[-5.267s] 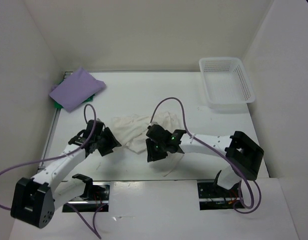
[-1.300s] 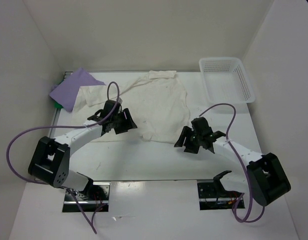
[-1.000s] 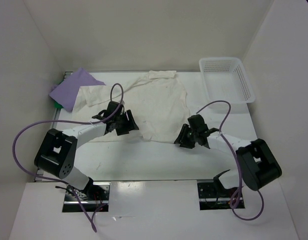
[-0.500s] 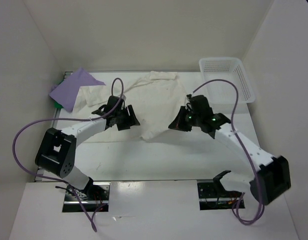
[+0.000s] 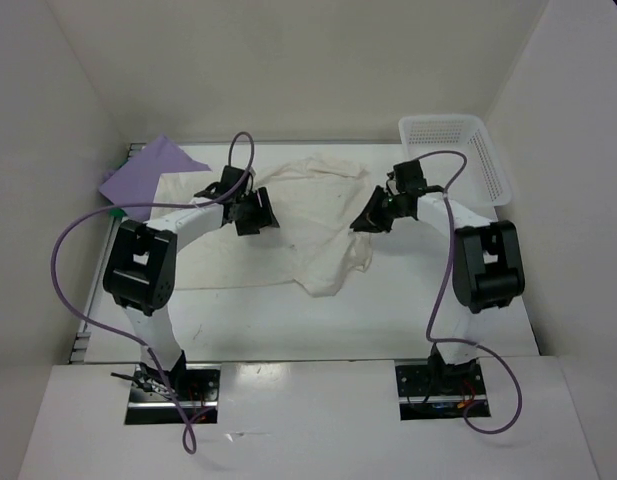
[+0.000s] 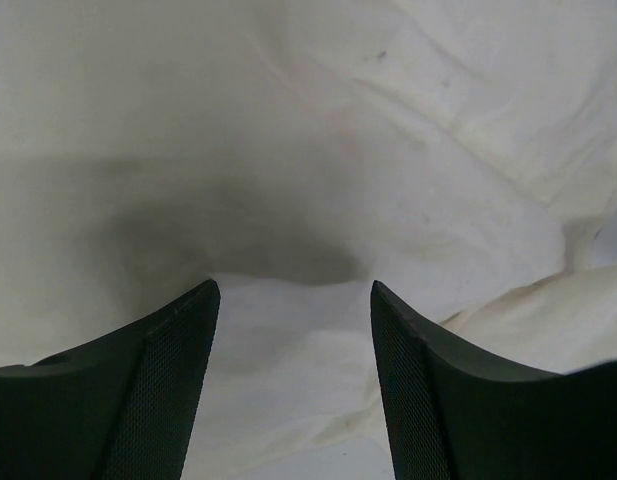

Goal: Fold and stack the t-shirts
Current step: Flatten out the tshirt

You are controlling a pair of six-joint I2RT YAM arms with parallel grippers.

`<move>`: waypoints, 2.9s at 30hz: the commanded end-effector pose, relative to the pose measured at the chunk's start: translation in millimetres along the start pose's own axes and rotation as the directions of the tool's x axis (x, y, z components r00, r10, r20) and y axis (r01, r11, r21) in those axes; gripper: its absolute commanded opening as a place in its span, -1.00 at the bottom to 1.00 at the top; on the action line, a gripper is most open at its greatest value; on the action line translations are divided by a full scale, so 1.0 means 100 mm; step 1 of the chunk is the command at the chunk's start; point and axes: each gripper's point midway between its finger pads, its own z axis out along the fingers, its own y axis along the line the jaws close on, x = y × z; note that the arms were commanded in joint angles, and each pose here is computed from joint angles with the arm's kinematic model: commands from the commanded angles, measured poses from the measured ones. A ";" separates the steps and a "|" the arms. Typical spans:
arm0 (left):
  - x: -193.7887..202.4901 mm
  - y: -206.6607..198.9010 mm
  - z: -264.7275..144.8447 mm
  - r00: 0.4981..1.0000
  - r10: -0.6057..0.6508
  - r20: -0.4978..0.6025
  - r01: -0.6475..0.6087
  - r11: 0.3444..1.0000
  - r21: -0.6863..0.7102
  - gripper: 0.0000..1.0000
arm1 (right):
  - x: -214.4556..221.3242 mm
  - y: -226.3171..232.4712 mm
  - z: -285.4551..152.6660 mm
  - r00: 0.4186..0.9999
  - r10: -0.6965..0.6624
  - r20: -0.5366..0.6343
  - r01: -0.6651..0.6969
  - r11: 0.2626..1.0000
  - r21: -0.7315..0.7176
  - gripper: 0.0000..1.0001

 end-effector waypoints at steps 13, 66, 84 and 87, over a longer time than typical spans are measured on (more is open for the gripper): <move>0.76 -0.38 -0.77 0.996 0.077 -0.054 -0.071 0.992 0.107 0.39 | 0.13 -0.22 -0.29 0.963 -0.214 0.164 0.193 0.972 0.134 -0.10; 1.41 -0.19 -0.90 0.929 -0.207 -0.308 0.279 0.937 0.209 -0.01 | 0.85 -0.52 0.27 0.970 -0.164 0.181 0.123 0.968 0.219 -0.20; 1.06 0.51 -1.01 0.955 -0.281 -0.098 0.290 0.952 0.096 0.04 | 0.73 -0.67 0.69 0.973 -0.156 0.171 0.111 0.962 0.248 -0.47; 1.03 0.59 -1.02 0.952 -0.295 -0.088 0.302 0.950 0.083 0.04 | 0.85 -0.63 0.60 0.977 -0.158 0.140 0.122 0.963 0.239 -0.37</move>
